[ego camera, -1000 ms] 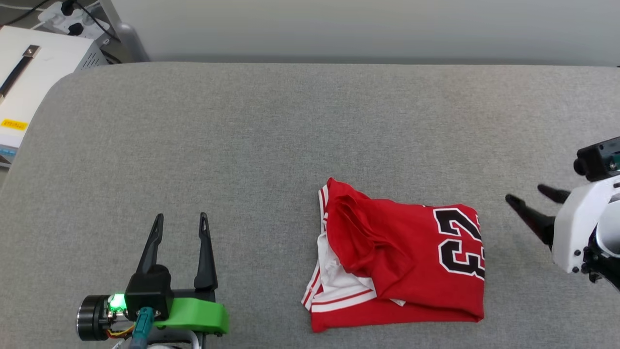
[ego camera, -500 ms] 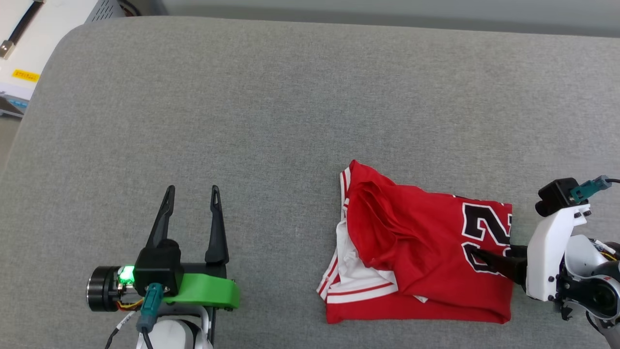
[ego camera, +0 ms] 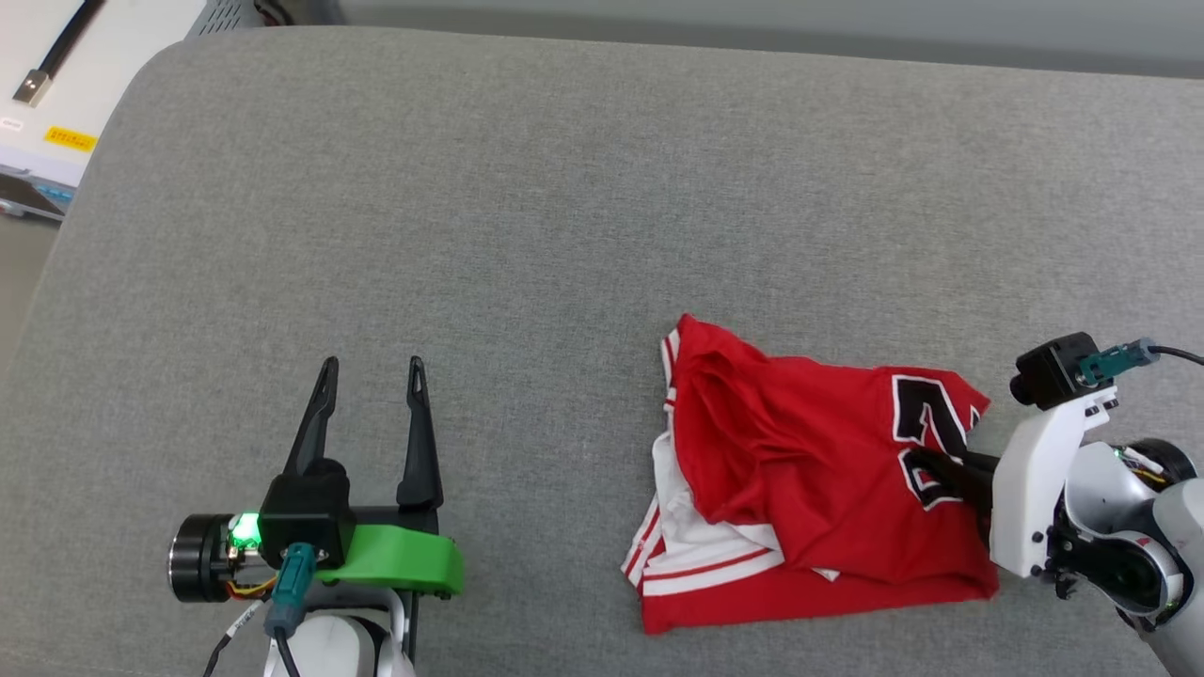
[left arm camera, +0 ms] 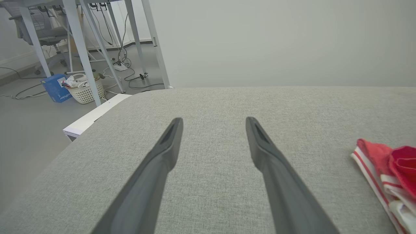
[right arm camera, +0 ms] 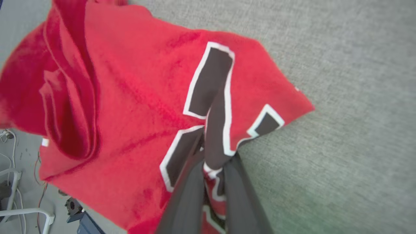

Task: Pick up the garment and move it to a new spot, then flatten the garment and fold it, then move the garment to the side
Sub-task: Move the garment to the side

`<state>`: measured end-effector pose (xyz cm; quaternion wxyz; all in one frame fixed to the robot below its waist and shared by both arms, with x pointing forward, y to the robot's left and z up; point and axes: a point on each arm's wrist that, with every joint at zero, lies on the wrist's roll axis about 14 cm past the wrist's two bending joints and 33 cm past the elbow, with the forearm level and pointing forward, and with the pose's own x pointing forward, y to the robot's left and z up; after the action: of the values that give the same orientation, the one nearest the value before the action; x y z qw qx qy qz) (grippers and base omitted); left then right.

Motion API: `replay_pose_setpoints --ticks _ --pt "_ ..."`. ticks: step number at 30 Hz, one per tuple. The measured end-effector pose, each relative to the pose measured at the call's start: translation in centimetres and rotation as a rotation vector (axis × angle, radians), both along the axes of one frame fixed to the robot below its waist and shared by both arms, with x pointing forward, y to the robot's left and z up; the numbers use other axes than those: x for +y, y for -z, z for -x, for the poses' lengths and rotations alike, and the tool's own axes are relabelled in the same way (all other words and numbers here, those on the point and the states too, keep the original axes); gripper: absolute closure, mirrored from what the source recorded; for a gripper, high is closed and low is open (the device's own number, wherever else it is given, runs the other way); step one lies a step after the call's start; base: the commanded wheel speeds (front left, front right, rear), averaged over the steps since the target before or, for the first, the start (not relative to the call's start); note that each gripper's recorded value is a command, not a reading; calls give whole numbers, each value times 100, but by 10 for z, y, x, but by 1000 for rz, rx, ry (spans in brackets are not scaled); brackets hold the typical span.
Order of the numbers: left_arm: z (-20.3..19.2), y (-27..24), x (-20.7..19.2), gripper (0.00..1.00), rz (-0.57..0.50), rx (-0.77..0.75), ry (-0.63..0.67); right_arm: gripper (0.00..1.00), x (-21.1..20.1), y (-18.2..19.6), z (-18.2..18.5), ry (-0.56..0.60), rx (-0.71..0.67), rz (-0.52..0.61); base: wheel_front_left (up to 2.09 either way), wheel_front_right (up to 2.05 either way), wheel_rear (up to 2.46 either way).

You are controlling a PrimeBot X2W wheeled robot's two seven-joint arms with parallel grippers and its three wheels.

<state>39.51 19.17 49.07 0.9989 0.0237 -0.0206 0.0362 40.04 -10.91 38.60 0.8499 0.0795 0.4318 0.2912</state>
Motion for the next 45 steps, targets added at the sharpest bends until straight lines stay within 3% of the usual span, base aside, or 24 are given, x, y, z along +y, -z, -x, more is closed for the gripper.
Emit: replay_pose_setpoints --ticks 10,18,27,39,45 --pt "-13 -5 -29 0 21 -25 86 100 -33 -77 -21 -44 -296 108 0 0 0" --pt "-35 -4 -75 0 39 -41 221 100 -109 -107 -17 91 -355 240 0 0 0" --pt "-70 0 -108 0 43 -73 321 100 -200 -102 -21 293 -310 381 0 0 0" --pt "-111 39 -114 0 39 -55 351 100 -331 -76 -56 482 -199 753 0 0 0" --pt "-117 60 -105 0 28 -22 329 100 -358 -64 -79 564 -204 800 0 0 0"
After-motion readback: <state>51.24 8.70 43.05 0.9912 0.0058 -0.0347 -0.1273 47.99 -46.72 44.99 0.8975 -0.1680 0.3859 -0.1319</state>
